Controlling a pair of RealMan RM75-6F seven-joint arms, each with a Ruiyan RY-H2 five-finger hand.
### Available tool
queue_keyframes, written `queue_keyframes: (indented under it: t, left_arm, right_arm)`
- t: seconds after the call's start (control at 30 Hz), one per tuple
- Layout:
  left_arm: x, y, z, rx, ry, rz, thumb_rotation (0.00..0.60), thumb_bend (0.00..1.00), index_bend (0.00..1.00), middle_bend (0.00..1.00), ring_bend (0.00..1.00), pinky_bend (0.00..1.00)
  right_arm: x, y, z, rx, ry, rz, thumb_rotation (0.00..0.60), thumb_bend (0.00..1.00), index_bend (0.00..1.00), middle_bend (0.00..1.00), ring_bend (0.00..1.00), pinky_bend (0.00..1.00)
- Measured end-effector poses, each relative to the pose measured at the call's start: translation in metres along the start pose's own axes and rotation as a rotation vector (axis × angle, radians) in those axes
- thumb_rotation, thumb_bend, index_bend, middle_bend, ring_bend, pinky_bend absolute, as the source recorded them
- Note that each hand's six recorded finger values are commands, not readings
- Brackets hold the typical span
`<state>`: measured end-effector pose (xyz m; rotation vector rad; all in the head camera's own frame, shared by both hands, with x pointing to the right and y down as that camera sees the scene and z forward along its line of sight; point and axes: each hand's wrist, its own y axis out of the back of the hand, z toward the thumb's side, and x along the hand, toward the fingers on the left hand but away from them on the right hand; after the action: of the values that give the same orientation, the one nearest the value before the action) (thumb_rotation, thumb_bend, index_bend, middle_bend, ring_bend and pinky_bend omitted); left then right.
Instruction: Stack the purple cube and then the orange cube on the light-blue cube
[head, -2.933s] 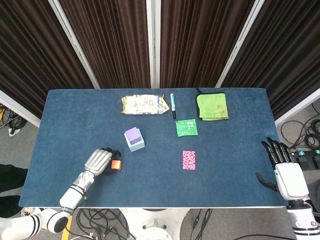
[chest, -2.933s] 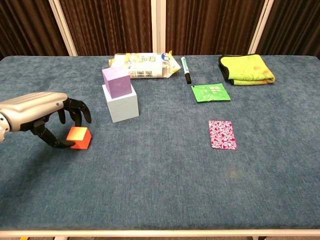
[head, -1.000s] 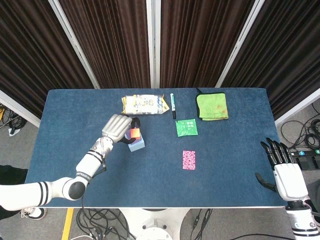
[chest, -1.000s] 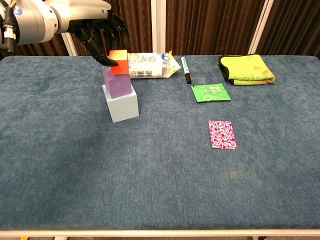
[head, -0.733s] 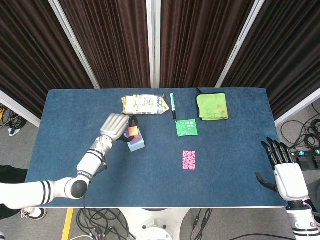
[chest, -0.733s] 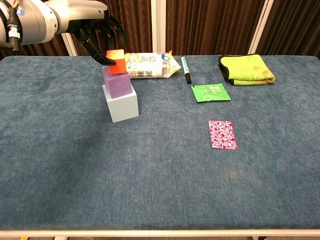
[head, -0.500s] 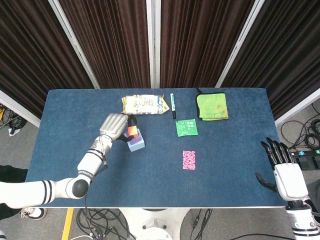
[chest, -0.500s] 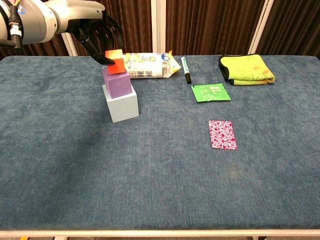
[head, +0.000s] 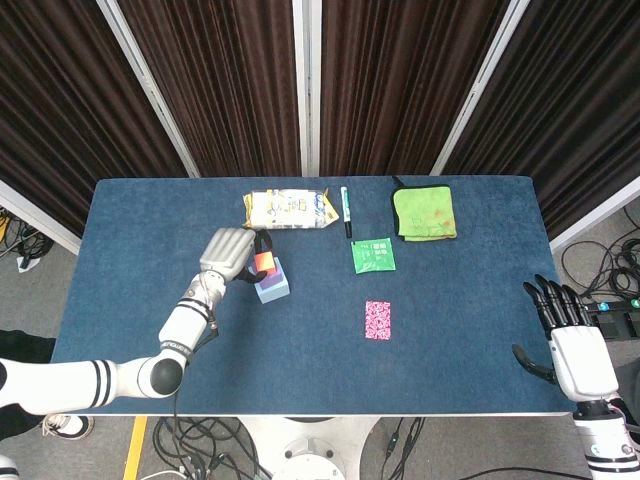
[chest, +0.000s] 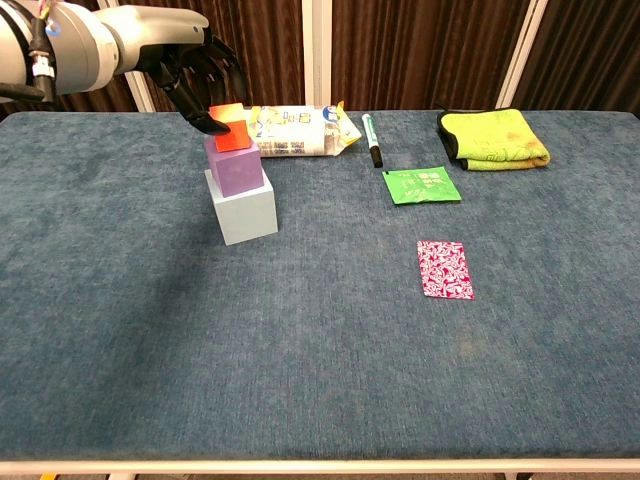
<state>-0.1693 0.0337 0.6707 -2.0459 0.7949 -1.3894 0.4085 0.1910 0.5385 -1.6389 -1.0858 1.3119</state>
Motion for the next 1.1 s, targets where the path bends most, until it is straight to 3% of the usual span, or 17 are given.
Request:
queue_keyframes:
  t: [0.27,0.43,0.53,0.77,0.97,1.1]
  left_arm:
    - [0.000,-0.003,-0.005,-0.005,0.012,-0.011,0.600,0.26,0.39,0.58,0.40,0.39]
    - [-0.002,-0.005,-0.006,-0.019,0.010,-0.043,0.600,0.13,0.25,0.33,0.28,0.34]
    - [-0.003,-0.002,-0.007,-0.033,0.007,-0.050,0.600,0.10,0.22,0.24,0.24,0.31]
    - [-0.013,0.011,-0.014,-0.024,0.007,-0.026,0.600,0.09,0.22,0.24,0.23,0.30]
    - [-0.041,0.024,-0.047,0.091,0.036,0.023,0.600,0.09,0.22,0.24,0.22,0.30]
    - [-0.066,0.028,-0.065,0.253,-0.002,0.111,0.600,0.09,0.23,0.24,0.21,0.30]
  right_arm:
    - [0.000,0.002,0.002,0.001,0.021,-0.023,0.600,0.18,0.00,0.00,0.00,0.00]
    - [-0.001,0.002,0.003,0.000,0.018,-0.015,0.600,0.18,0.00,0.00,0.00,0.00]
    - [-0.002,0.002,0.002,-0.001,0.016,-0.015,0.600,0.18,0.00,0.00,0.00,0.00]
    - [-0.001,0.003,0.002,-0.002,0.016,-0.012,0.600,0.18,0.00,0.00,0.00,0.00]
    - [0.000,0.006,0.002,-0.012,0.019,-0.023,0.600,0.18,0.00,0.00,0.00,0.00]
    - [0.001,0.004,0.002,-0.006,0.020,-0.024,0.600,0.18,0.00,0.00,0.00,0.00]
